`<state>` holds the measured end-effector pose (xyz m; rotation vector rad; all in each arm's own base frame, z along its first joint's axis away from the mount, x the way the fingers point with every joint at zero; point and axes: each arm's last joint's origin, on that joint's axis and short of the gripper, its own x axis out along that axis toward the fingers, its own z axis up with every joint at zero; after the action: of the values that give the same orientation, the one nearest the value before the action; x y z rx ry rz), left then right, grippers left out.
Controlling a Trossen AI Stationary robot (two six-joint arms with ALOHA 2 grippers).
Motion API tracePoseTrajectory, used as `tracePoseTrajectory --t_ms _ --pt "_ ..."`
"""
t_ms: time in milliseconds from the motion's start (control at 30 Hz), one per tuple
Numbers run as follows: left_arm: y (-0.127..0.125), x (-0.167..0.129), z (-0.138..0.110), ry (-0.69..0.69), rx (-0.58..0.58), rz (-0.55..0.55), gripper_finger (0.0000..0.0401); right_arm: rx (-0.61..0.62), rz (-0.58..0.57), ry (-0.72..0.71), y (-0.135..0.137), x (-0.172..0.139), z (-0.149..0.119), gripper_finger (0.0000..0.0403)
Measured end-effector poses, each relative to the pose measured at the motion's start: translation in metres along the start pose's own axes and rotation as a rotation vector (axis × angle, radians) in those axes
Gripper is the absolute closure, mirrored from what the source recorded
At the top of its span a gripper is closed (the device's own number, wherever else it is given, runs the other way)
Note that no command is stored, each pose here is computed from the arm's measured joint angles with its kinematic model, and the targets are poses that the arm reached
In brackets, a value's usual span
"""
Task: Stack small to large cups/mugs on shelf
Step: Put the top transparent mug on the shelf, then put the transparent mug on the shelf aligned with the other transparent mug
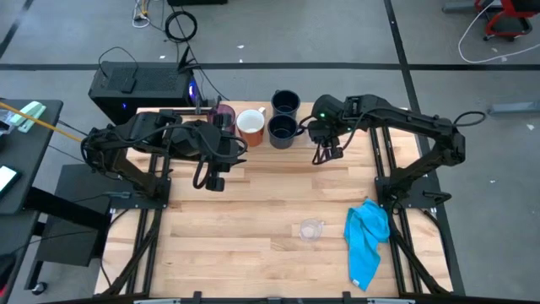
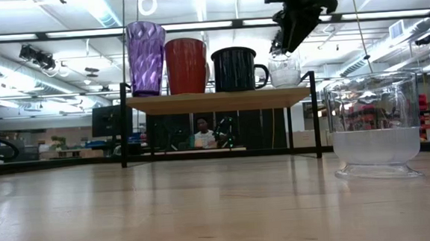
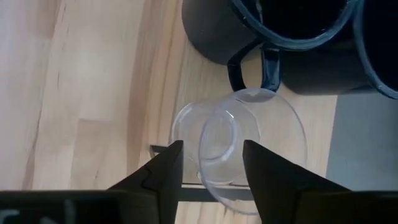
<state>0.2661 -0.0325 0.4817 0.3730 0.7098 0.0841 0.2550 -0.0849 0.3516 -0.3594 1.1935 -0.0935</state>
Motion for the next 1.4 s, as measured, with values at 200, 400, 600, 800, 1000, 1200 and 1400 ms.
tracePoseTrajectory --t_ms 200,400,600,800,1000,1200,1400 --pt "0.0 0.0 0.0 0.0 0.0 0.0 0.0291 0.046 -0.02 -0.049 0.004 -0.016 -0.004 0.022" --pt "0.0 0.0 0.0 -0.001 0.0 0.0 0.0289 0.056 -0.017 -0.135 0.02 -0.033 0.0 0.0211" --pt "0.0 0.0 0.0 -0.001 -0.001 0.0 0.0291 0.083 0.032 -0.191 0.044 -0.041 0.011 0.0215" --pt "0.0 0.0 0.0 -0.001 -0.002 0.0 0.0291 0.176 0.195 -0.208 0.084 -0.024 0.033 0.0217" --pt "0.0 0.0 0.0 0.0 -0.002 0.0 0.0291 0.139 0.344 -0.224 0.138 0.005 0.042 0.0217" --pt "0.0 0.0 -0.001 0.006 -0.018 -0.001 0.029 0.177 0.42 -0.234 0.183 0.025 0.035 0.0216" --pt "0.0 0.0 -0.001 0.007 -0.019 -0.001 0.0291 0.108 0.472 -0.252 0.223 0.032 0.022 0.0221"
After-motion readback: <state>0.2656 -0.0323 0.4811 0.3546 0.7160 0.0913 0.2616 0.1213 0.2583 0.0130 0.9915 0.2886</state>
